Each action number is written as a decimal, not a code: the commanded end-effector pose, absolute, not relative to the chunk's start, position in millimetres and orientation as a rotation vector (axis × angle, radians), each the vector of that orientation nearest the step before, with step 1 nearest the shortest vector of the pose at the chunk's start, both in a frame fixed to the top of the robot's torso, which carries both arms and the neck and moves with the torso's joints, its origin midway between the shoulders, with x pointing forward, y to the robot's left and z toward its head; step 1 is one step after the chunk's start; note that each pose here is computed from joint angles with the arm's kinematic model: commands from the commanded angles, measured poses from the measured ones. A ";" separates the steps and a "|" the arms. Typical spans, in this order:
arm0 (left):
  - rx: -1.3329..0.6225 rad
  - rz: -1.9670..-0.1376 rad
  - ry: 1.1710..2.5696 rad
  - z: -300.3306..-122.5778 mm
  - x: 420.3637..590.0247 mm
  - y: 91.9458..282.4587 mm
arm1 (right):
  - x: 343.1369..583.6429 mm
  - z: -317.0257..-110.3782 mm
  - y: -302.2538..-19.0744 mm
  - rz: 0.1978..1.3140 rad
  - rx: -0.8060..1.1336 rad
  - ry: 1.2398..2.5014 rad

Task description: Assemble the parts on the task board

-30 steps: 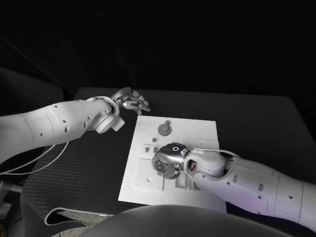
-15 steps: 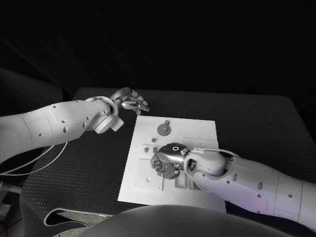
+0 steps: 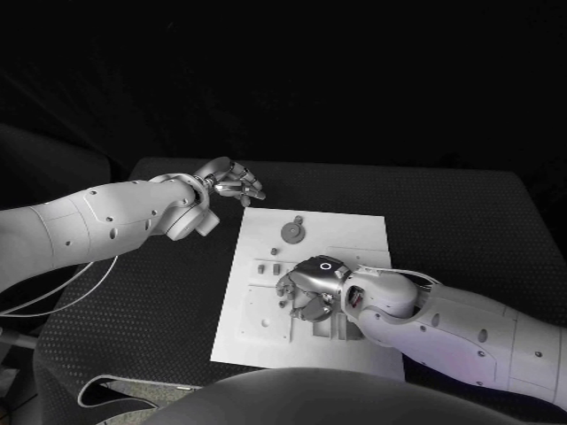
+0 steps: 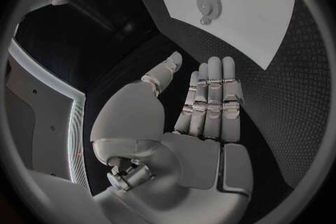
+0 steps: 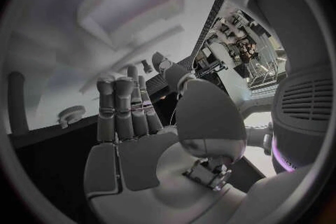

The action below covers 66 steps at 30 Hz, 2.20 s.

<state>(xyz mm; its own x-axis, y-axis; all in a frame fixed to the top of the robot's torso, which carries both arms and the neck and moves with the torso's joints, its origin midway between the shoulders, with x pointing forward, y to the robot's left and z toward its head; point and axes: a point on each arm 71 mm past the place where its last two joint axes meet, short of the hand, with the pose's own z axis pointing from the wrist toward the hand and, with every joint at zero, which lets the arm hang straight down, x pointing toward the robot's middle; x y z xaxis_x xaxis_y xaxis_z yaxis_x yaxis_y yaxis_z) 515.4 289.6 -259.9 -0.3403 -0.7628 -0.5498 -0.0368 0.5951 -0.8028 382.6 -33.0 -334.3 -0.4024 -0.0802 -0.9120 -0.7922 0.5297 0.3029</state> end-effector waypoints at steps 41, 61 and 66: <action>-0.662 -0.862 1.773 -259.4 515.9 296.1 | 430.2 -283.5 -132.3 0.704 -0.628 1.830; -0.663 -0.859 1.769 -259.1 515.5 296.6 | 421.8 -301.8 -119.0 0.703 -0.692 1.870; -0.663 -0.859 1.770 -259.1 515.5 296.6 | 422.5 -301.5 -119.6 0.699 -0.687 1.863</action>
